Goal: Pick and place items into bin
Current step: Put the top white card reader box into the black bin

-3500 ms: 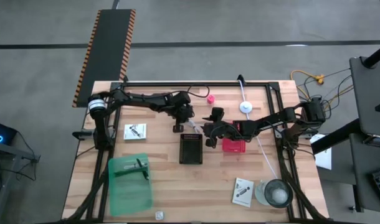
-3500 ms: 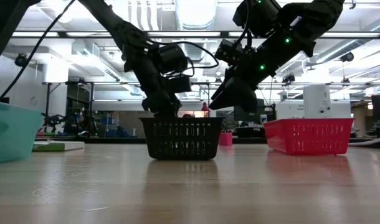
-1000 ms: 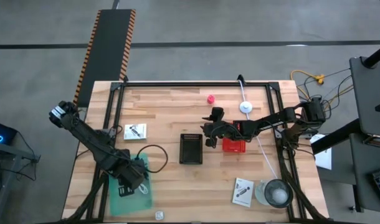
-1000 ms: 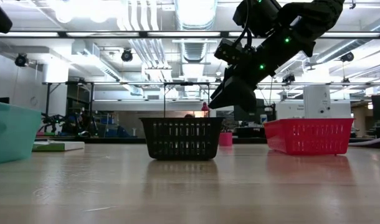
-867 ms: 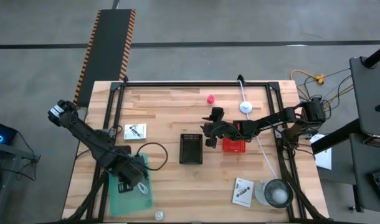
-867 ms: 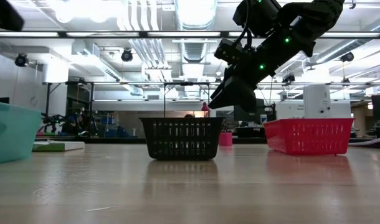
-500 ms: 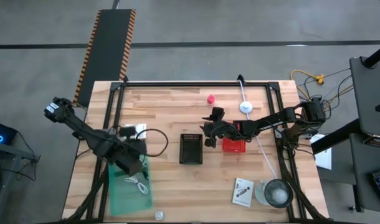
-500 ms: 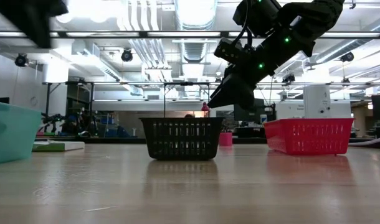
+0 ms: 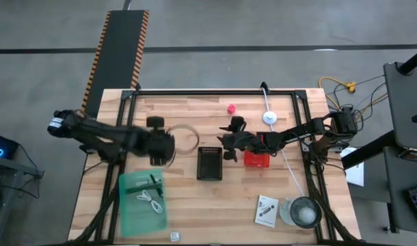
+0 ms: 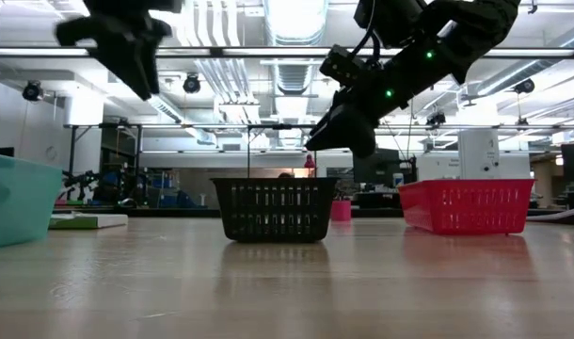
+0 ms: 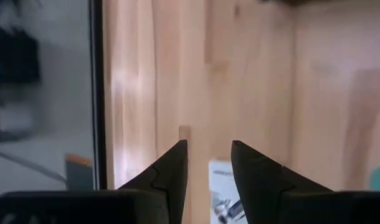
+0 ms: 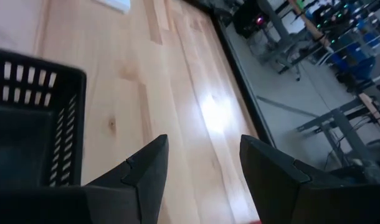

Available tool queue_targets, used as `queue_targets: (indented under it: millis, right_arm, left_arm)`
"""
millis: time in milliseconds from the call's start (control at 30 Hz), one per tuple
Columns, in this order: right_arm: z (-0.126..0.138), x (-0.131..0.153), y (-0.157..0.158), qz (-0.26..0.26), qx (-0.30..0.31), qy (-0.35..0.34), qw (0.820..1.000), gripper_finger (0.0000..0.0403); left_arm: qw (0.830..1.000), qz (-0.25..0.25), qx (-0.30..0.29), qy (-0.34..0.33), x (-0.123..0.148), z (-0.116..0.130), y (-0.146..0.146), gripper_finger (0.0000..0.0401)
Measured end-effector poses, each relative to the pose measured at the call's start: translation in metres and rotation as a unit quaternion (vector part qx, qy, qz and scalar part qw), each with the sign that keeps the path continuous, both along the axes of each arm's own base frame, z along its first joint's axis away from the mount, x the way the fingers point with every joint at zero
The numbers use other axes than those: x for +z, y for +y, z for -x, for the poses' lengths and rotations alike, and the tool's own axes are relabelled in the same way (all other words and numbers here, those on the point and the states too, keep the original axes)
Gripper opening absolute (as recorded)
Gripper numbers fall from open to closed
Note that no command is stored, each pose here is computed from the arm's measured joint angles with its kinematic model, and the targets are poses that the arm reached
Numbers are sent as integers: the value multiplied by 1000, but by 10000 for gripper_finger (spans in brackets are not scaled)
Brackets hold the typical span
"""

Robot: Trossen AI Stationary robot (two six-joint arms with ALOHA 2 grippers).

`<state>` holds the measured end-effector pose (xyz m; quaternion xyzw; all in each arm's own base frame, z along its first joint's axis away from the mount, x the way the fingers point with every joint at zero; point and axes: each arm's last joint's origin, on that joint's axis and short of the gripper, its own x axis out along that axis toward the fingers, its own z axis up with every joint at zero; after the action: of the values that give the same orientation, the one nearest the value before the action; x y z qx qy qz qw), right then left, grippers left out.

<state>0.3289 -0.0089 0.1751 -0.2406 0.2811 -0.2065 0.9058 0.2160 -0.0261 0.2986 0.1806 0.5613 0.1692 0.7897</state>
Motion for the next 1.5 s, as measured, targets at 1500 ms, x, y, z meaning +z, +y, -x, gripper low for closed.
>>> queue_targets:
  millis: [1500]
  right_arm:
    - [12,-14,-35,-15,-63,41,997,185]
  left_arm:
    - [923,258,83,272,-104,19,140,107]
